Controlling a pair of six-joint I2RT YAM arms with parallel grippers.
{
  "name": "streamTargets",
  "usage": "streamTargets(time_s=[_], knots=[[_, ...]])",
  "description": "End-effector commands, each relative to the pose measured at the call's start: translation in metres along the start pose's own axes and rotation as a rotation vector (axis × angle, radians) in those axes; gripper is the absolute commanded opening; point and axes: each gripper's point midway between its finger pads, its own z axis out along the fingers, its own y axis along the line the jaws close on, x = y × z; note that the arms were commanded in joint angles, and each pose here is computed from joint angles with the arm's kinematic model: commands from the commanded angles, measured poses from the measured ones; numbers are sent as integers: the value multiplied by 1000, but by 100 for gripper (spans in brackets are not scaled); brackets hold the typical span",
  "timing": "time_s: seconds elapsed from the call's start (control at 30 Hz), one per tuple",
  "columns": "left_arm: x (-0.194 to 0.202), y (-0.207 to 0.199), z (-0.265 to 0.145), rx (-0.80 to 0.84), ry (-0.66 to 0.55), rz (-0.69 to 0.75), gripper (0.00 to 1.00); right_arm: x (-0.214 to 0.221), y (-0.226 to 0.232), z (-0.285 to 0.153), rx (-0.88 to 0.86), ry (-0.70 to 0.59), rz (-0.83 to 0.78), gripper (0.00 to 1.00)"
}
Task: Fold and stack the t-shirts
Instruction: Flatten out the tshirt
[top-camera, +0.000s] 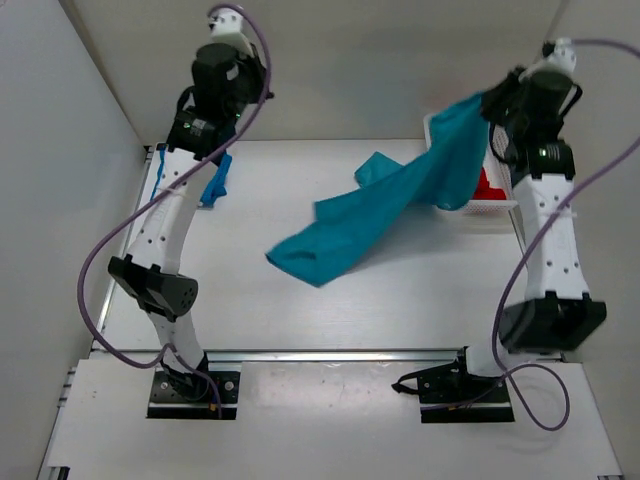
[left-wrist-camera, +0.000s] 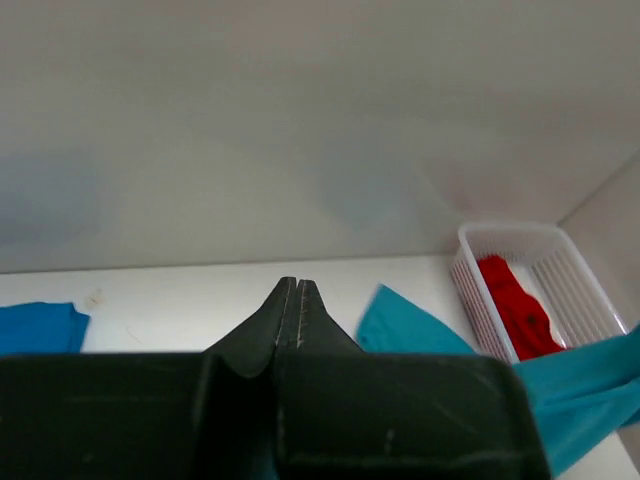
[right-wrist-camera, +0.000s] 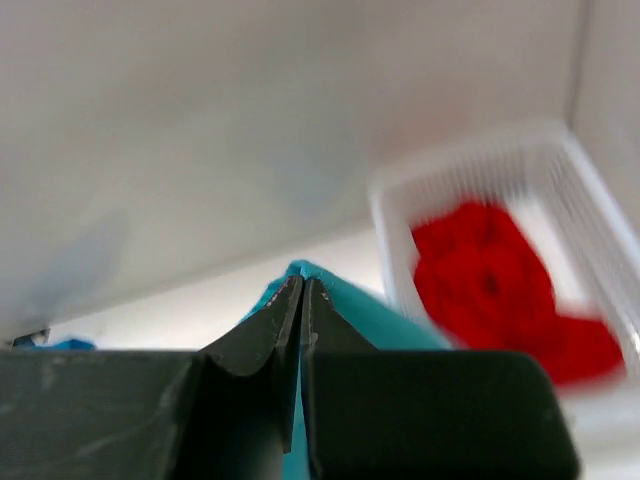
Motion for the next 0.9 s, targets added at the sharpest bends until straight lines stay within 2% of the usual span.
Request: streamTargets(time_s=[0.0, 0.03, 0.1, 0.13, 0.17, 0.2, 0.23, 0.27, 0.3, 0.37, 0.4, 0.47, 0.7, 0.8, 0.83, 0.87], knots=[[-62, 27, -14, 34, -138, -69, 0, -102, 54, -2, -93, -245, -112, 0], [-76, 27, -23, 59, -165, -80, 0, -106, 58, 0, -109, -244, -98, 0], [-72, 26, -31, 33, -152, -46, 0, -104, 62, -8, -146, -205, -89, 0], [-57, 20, -35, 28, -122, -21, 0, -109, 66, -25, -149, -231, -93, 0], [-45, 8, -36, 40, -100, 9, 0, -71, 55, -15, -122, -153, -119, 0], [-20, 7, -35, 38, -46, 17, 0, -47, 40, -20, -88, -130, -119, 0], [7, 1, -35, 46, 9, 34, 0, -50, 52, -41, -131, -167, -119, 0], [37, -2, -35, 44, 77, 40, 0, -17, 37, -35, -105, -95, -106, 0], [48, -3, -36, 37, 101, 21, 0, 0, 37, -41, -146, -51, -98, 0], [88, 1, -40, 61, 184, -13, 0, 16, 57, -51, -234, -5, -126, 0], [99, 2, -41, 80, 208, -47, 0, 11, 64, -56, -253, -17, -174, 0], [122, 11, -49, 73, 250, -74, 0, 18, 107, -67, -340, 0, -242, 0], [153, 35, -97, 31, 284, -75, 0, -16, 218, -111, -781, -53, -189, 0], [150, 55, -114, -7, 267, -94, 0, -46, 287, -146, -1005, -131, -175, 0], [147, 63, -116, -24, 258, -98, 0, -72, 302, -175, -1116, -172, -141, 0], [139, 63, -122, -23, 235, -95, 0, -96, 306, -178, -1151, -231, -122, 0]])
